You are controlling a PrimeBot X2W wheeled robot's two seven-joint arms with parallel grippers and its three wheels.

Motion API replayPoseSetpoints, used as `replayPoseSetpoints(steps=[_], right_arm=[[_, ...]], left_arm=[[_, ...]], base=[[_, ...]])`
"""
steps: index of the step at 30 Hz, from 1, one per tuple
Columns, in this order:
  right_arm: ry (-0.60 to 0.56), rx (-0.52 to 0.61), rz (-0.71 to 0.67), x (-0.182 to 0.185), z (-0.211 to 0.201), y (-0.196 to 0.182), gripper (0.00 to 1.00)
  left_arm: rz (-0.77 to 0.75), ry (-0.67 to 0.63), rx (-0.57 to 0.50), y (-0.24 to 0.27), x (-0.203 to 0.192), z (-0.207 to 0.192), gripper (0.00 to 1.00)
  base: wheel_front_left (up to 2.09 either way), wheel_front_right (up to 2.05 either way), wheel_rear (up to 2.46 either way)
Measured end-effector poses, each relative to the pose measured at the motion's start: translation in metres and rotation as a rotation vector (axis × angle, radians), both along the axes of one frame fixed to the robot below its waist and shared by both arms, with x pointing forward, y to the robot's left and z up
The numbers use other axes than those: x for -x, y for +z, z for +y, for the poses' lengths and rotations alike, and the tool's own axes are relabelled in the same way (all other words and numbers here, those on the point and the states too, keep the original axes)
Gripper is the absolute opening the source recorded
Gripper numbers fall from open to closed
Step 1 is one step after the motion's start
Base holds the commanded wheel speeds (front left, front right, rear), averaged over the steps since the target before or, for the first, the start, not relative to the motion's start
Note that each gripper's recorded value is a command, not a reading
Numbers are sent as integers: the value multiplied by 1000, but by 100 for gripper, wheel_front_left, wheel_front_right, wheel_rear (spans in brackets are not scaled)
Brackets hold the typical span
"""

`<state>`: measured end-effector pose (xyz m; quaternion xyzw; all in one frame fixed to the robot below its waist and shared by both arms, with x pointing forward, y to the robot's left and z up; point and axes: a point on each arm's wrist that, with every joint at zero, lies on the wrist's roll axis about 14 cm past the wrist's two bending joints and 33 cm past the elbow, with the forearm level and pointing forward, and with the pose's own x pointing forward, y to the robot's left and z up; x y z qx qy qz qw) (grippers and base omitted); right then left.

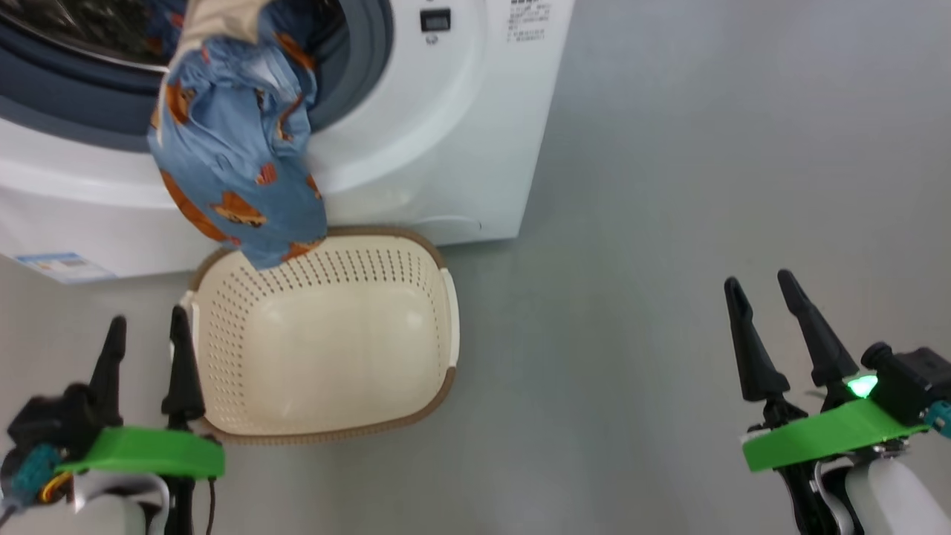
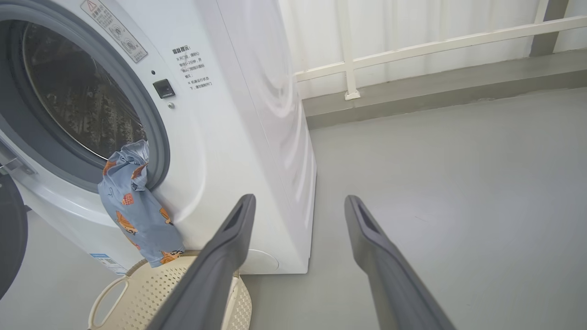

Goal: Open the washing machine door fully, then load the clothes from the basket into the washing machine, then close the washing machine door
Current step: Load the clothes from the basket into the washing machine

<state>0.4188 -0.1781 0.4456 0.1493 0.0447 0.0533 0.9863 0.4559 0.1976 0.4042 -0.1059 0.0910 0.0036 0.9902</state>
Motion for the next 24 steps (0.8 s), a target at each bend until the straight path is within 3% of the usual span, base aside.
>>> replayPoseSetpoints(steps=[13, 24], right_arm=[[37, -6, 40, -46, 16, -36, 100], [46, 4, 97, -48, 16, -61, 100]], left_arm=[[109, -62, 61, -60, -73, -20, 100], [193, -134, 17, -100, -113, -27, 100]], base=[[0, 0, 0], [0, 0, 0]])
